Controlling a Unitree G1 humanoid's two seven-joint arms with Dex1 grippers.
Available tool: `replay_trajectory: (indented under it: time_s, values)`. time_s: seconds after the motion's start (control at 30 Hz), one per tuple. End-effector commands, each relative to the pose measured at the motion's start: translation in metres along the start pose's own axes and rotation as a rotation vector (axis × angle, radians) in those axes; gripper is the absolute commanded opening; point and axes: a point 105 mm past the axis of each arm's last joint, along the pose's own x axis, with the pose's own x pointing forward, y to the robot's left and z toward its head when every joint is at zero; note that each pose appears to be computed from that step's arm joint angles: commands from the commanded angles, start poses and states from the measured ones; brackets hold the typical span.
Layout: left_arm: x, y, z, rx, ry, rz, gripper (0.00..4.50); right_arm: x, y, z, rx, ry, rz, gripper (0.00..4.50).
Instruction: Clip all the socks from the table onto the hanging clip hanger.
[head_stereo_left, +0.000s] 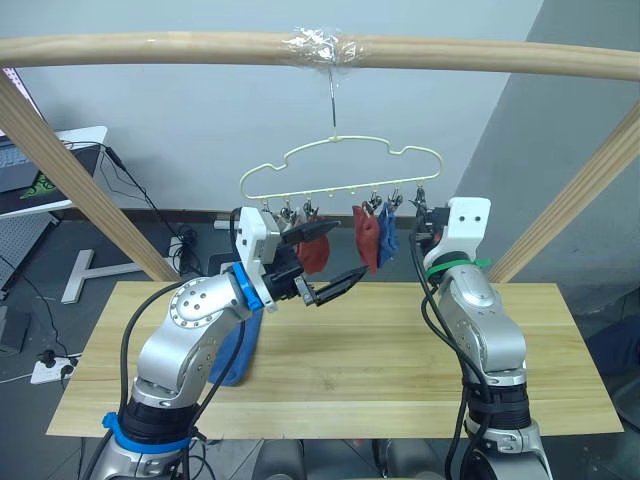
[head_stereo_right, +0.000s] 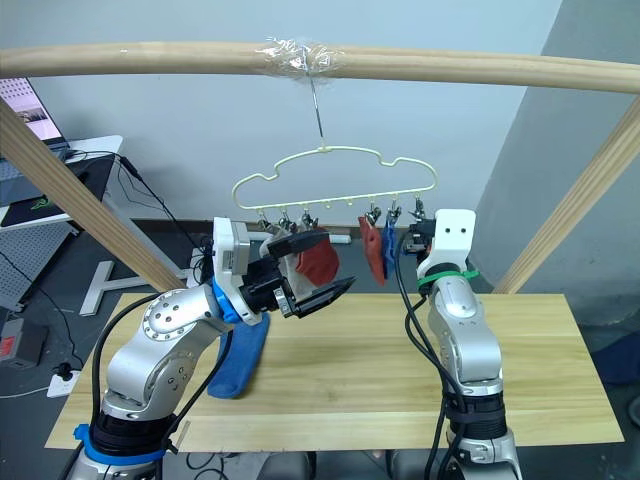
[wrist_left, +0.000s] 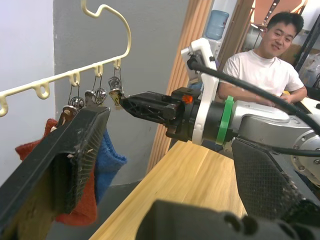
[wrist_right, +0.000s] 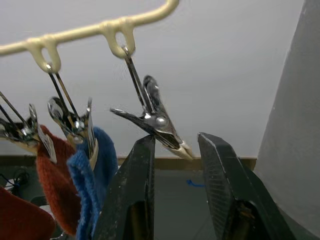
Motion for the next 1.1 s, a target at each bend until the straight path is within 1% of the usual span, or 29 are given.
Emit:
replay_trajectory:
  time_s: [0.03, 0.73, 0.97, 1.1]
  values:
    - [0.000, -0.001, 0.011, 0.030, -0.034, -0.002, 4.50, -0.005, 0.007, 0.016, 0.006, -0.057, 0.024, 1.38]
    - [0.000, 0.002, 0.012, 0.037, -0.031, -0.001, 4.50, -0.006, 0.016, 0.018, 0.043, -0.063, 0.021, 1.38]
    - [0.001, 0.001, 0.016, 0.054, -0.039, -0.004, 4.50, 0.000, 0.027, 0.019, 0.045, -0.065, 0.047, 1.38]
    - [0.000, 0.000, 0.018, 0.057, -0.041, -0.005, 4.50, 0.005, 0.025, 0.020, 0.045, -0.070, 0.036, 1.38]
